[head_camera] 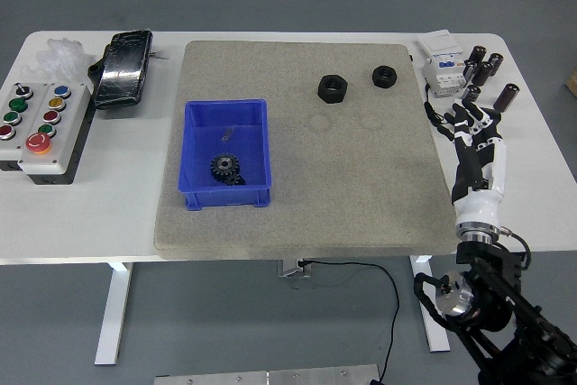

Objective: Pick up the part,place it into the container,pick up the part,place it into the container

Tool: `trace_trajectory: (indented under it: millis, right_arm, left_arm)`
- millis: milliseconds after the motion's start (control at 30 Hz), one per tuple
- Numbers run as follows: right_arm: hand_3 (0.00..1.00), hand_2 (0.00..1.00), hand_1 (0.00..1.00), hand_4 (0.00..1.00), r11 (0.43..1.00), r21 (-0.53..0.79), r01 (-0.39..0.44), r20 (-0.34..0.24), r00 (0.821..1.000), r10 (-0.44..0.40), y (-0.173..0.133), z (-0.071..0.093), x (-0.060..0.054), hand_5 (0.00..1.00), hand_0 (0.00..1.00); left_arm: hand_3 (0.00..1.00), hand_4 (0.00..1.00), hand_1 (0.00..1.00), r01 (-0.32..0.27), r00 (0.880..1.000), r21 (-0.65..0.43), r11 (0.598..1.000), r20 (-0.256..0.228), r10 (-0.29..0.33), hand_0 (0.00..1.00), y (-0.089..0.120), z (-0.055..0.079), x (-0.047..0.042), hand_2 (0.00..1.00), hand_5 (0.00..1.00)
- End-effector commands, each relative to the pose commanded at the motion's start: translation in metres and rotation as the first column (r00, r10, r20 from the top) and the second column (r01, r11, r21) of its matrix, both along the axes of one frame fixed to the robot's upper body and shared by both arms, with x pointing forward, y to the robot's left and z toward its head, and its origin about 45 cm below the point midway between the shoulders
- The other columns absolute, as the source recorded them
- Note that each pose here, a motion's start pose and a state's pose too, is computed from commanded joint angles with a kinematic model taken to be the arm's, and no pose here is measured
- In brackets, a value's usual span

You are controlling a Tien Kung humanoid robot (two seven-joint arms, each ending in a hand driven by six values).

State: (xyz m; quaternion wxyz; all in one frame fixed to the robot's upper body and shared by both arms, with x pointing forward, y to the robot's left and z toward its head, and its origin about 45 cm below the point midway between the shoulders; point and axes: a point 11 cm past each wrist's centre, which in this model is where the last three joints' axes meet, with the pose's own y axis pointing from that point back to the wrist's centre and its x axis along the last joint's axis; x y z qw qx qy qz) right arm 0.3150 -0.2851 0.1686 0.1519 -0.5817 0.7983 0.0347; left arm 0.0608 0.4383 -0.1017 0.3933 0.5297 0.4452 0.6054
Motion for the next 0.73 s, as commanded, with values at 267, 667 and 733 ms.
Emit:
trace_trajectory:
  millis: [267, 667, 733]
  right_arm:
    - [0.658, 0.690, 0.676, 0.755, 1.000, 0.012, -0.015, 0.003, 1.000, 0.015, -0.0010, -0.0006, 0.0009, 0.392, 0.628]
    - [0.655, 0.689, 0.655, 0.760, 1.000, 0.005, -0.024, 0.003, 1.000, 0.024, 0.0027, -0.0007, 0.0022, 0.417, 0.626]
    - [0.655, 0.689, 0.655, 0.760, 1.000, -0.003, -0.024, 0.008, 1.000, 0.024, 0.0031, 0.0010, 0.0033, 0.417, 0.626]
  left_arm:
    - [0.629, 0.610, 0.568, 0.016, 1.000, -0.005, 1.000, 0.015, -0.016, 0.660, -0.0028, 0.0003, 0.0088, 0.545, 0.482]
    - [0.628, 0.619, 0.569, 0.021, 1.000, -0.008, 1.000, 0.012, -0.021, 0.660, -0.0039, -0.0008, 0.0052, 0.543, 0.463]
    - [0.628, 0.619, 0.569, 0.023, 1.000, -0.008, 1.000, 0.017, -0.023, 0.660, -0.0036, -0.0006, 0.0058, 0.543, 0.463]
